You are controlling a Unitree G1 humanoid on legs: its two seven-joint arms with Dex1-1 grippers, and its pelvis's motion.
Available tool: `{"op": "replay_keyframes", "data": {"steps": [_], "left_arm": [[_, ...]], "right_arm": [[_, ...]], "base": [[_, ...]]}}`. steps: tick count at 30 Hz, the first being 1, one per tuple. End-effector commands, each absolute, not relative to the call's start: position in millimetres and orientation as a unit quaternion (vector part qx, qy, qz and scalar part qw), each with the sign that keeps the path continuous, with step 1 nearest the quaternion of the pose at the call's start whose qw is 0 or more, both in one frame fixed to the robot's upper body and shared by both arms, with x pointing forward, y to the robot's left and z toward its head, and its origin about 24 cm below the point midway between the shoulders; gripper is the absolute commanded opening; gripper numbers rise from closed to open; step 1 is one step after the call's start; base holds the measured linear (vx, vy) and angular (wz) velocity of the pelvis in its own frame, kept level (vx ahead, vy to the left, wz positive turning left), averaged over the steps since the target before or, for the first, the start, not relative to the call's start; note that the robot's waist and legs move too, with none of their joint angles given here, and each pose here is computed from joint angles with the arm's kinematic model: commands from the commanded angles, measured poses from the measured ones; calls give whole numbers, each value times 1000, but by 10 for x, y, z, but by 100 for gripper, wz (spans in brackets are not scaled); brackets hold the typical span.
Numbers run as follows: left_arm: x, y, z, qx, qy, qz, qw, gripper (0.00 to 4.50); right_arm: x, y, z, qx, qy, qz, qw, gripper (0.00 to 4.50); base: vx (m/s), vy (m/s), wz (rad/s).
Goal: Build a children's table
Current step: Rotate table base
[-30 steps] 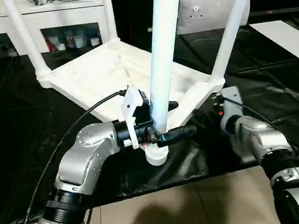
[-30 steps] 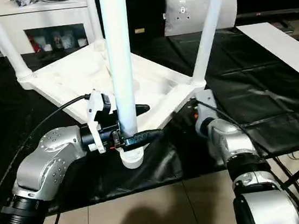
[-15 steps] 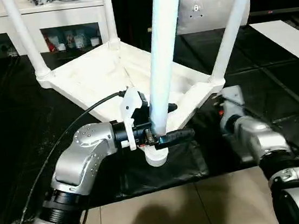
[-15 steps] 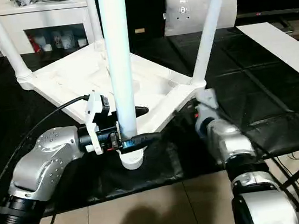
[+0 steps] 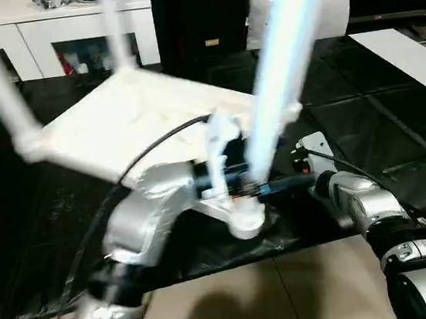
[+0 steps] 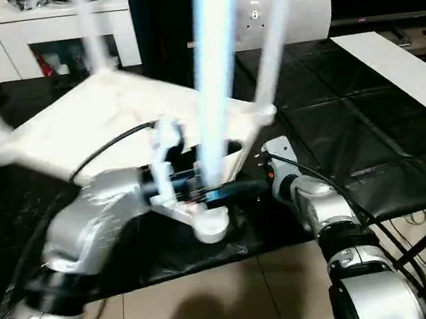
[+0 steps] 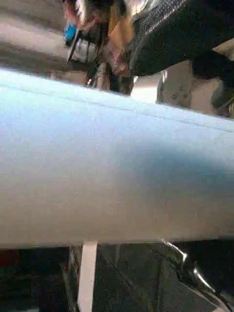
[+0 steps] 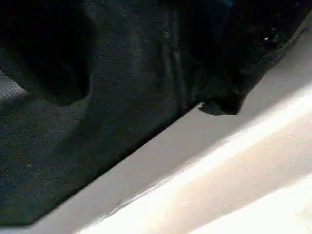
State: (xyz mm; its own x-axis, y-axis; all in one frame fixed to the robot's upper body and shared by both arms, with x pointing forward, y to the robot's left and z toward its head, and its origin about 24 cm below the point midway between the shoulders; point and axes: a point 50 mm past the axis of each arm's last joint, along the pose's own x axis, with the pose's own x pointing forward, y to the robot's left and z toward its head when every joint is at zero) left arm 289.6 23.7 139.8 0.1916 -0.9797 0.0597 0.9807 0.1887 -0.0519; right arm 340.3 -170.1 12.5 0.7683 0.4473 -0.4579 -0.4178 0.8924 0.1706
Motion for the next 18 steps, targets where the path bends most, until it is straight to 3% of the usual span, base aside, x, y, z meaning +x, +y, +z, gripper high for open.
{"op": "replay_keyframes", "data": {"steps": [1,5,9,18], "left_arm": [[2901,27,1471,-27,-21,-637,770,450],[2900,-61,1507,-36,-25,-636,770,450],[2820,-226,1557,-56,-33,-647,759,450],[2802,-277,1599,-85,-31,-650,754,450]], "right_arm": [[3383,-1407,178,72,239,301,920,450],[3358,-1355,175,77,233,320,915,450],[3334,-1217,193,23,201,352,914,450],[3303,-1149,209,5,197,384,902,450]], "base": [[0,0,0],[0,0,0],[0,0,0],[0,0,0]]}}
